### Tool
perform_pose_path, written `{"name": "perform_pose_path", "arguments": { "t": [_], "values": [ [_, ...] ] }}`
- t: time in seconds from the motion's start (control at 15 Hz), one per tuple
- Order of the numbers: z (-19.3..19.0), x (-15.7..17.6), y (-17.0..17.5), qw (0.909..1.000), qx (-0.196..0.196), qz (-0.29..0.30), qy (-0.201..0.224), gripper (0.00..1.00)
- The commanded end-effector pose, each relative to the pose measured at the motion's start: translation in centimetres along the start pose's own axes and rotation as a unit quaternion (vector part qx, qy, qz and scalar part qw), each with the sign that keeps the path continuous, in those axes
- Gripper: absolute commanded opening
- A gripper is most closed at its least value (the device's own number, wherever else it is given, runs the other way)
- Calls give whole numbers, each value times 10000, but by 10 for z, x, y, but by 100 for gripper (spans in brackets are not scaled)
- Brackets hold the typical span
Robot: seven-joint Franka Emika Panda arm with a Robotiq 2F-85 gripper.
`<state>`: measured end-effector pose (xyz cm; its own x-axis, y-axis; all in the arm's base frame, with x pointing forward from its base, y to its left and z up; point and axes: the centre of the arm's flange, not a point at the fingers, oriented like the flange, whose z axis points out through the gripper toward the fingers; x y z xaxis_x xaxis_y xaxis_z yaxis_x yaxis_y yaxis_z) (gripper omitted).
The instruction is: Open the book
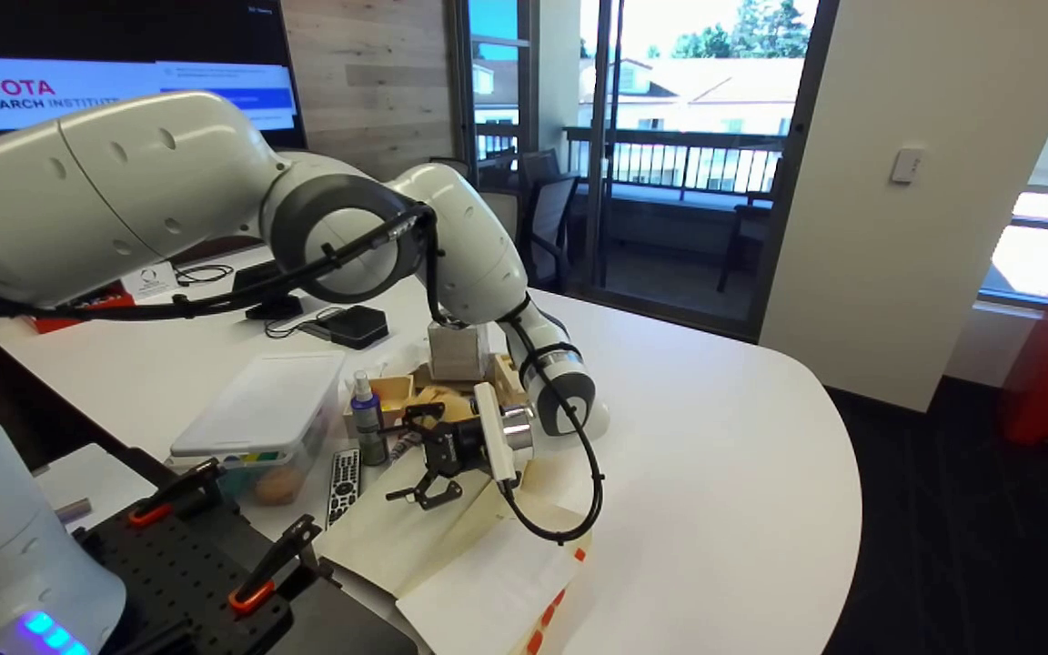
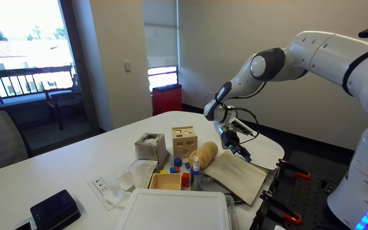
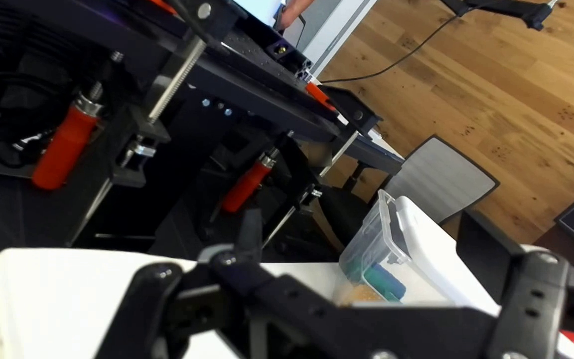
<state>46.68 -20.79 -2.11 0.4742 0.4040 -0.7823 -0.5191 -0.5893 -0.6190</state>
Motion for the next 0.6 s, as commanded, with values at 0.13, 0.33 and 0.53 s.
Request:
{"name": "perform_pose_path", "arguments": {
  "t": [0.13, 0.33, 0.53],
  "values": [
    [-22, -20, -29, 9963, 172, -293, 786, 100],
    [-40, -30, -46, 9906, 201, -518, 1247, 100],
    [-58, -46, -63, 9830, 61, -658, 1710, 100]
  ]
}}
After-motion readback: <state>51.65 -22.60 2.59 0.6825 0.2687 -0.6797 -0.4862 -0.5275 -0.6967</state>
